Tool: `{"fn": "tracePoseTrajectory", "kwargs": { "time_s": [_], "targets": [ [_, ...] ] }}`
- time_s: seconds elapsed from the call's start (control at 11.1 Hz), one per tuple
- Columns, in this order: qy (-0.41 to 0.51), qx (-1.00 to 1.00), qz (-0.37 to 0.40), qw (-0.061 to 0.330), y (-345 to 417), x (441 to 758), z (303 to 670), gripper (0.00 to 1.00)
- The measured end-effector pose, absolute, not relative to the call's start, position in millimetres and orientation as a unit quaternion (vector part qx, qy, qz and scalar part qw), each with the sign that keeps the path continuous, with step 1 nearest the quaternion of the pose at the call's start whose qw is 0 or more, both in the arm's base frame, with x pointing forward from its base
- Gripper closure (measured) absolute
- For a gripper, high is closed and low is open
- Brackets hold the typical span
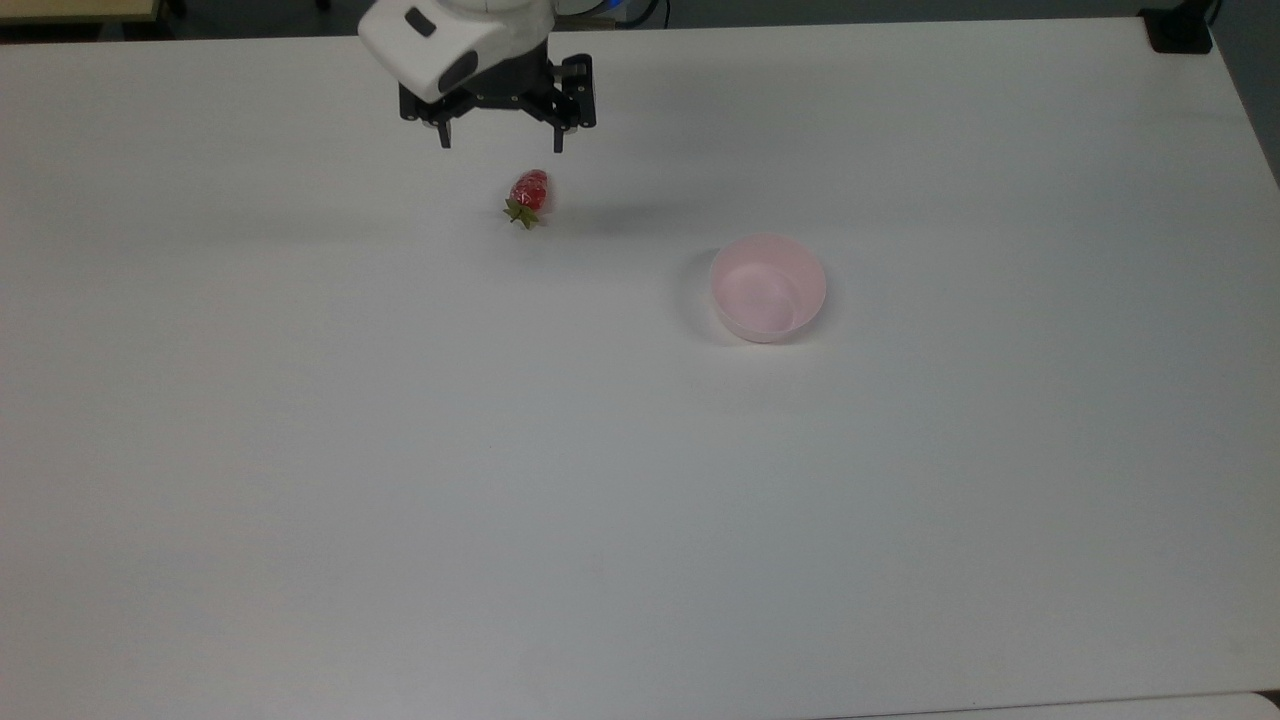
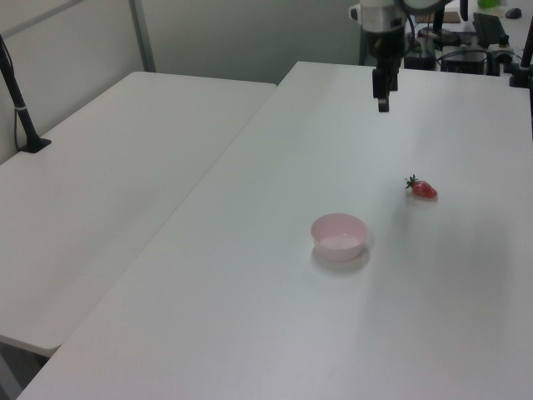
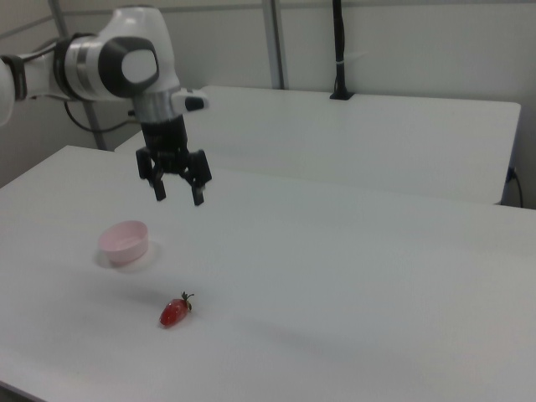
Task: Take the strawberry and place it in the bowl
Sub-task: 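Move the open gripper over the red strawberry and lower it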
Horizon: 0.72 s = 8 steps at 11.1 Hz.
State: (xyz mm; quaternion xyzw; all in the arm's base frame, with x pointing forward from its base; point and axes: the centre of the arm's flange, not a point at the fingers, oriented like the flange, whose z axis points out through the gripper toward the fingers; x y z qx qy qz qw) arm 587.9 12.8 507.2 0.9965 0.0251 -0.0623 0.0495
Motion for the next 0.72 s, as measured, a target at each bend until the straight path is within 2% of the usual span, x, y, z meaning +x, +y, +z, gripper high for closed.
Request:
{"fn": "tracePoseTrajectory", "kwargs": {
  "time_s": [0.27,0.54,0.72],
  "targets": [
    [0.031,0.992,-0.110,0.049,14,572,445,0.00],
    [0.053,0.991,-0.113,0.048,31,555,379,0.00],
    [0.060,0.990,-0.119,0.047,35,541,348,0.00]
  ]
}}
